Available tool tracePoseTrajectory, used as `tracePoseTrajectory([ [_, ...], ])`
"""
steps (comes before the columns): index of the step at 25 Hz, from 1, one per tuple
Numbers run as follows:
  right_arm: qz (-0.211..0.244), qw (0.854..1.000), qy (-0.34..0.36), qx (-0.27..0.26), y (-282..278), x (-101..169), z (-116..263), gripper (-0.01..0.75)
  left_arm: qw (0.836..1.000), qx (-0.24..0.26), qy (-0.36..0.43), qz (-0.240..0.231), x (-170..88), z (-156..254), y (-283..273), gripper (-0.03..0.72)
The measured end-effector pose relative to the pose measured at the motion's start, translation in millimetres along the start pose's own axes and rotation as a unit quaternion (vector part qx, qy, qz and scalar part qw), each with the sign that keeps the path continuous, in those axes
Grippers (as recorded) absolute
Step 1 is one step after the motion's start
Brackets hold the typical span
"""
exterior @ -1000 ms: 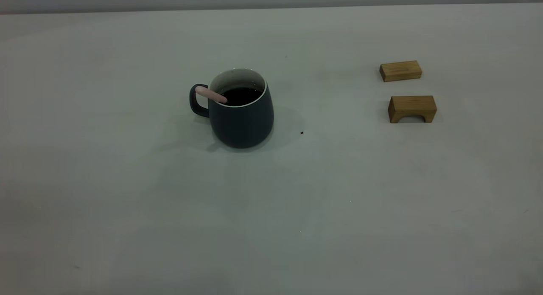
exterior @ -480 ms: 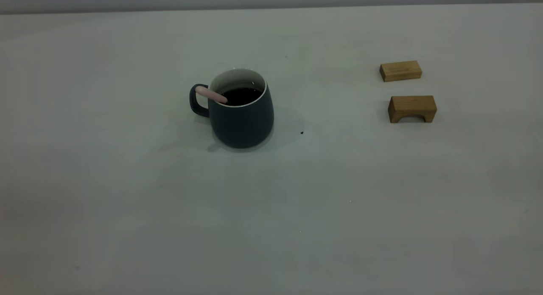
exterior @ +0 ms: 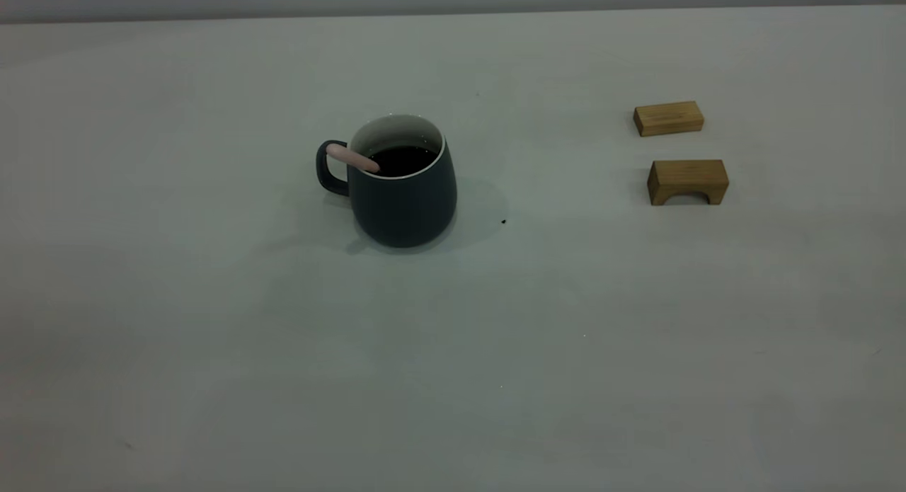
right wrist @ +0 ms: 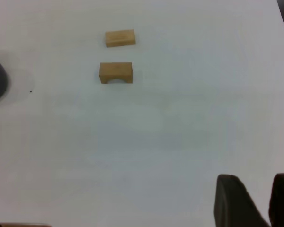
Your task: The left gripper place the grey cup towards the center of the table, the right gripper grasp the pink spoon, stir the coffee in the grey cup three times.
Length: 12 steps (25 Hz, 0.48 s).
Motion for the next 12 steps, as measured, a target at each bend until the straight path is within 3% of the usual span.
tracePoseTrajectory([
  [12, -0.002, 1.0, -0.006, -0.003, -0.3, 0.5, -0.3, 0.237, 1.0, 0.0, 0.0, 0.0, 0.0, 0.0, 0.0, 0.586],
])
Point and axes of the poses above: a point on each arm's last joint axis where the gripper is mounted, y pointing out along that axis toward the gripper, x along the wrist's bending axis when the last joint is at zero, z = x × y, the point moved 4 cm from there along y, pointing out along that axis toward the gripper, and after that the axes turned 4 degrees about -y, right-handed, at the moved point
